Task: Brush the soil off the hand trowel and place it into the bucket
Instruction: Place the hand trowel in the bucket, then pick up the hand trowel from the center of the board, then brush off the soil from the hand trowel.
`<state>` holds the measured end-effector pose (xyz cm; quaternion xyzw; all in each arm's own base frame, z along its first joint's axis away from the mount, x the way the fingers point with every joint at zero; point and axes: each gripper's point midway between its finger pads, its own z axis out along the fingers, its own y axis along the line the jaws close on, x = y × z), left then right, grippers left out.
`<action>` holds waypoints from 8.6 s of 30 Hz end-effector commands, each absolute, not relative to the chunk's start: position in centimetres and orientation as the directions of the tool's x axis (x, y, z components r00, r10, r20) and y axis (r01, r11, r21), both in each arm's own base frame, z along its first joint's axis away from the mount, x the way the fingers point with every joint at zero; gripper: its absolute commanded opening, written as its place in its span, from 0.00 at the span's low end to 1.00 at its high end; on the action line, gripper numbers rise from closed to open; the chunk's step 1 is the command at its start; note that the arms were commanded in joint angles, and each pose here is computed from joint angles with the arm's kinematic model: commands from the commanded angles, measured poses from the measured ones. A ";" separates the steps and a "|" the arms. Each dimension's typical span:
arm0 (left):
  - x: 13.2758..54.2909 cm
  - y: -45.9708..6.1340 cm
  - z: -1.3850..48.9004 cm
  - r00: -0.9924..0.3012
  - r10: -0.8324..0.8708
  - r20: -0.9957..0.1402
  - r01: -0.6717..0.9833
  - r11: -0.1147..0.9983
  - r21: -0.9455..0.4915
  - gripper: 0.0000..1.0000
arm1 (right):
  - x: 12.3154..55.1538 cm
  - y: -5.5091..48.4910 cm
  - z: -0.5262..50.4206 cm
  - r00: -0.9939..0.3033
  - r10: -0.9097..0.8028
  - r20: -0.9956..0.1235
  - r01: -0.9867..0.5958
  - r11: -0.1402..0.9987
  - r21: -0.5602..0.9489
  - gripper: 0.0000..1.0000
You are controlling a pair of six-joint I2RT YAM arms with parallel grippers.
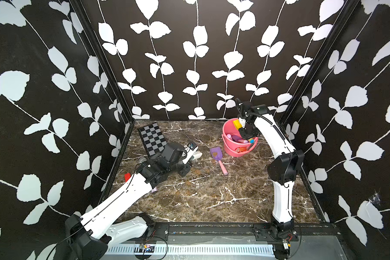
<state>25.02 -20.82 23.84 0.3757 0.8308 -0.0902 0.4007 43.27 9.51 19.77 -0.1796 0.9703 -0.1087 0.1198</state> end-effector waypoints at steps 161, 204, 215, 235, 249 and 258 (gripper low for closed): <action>24.7 -23.2 22.5 -0.864 -0.185 -0.468 0.312 0.533 -0.786 0.00 | 24.6 26.6 14.7 -0.531 -0.580 -0.617 -0.733 0.680 -0.009 0.00; 26.1 -22.3 18.8 -0.911 -0.243 -0.334 0.186 0.482 -0.856 0.00 | 23.9 25.9 14.7 -0.535 -0.579 -0.615 -0.733 0.681 -0.004 0.00; 27.9 -18.7 21.3 -0.869 -0.352 -0.347 0.166 0.452 -0.876 0.00 | 23.4 24.9 14.5 -0.519 -0.591 -0.618 -0.734 0.679 -0.033 0.00; 26.4 -22.0 18.6 -0.914 -0.345 -0.214 0.086 0.350 -0.933 0.00 | 24.1 26.9 15.9 -0.525 -0.512 -0.679 -0.724 0.689 0.041 0.00; 29.5 -16.9 20.8 -0.869 -0.434 -0.237 0.078 0.352 -0.933 0.00 | 23.5 25.5 16.5 -0.512 -0.500 -0.698 -0.712 0.702 0.019 0.00; 28.6 -14.9 23.9 -0.819 -0.310 -0.483 0.244 0.573 -0.782 0.00 | 24.0 24.6 17.2 -0.587 -0.477 -0.654 -0.675 0.734 0.071 0.00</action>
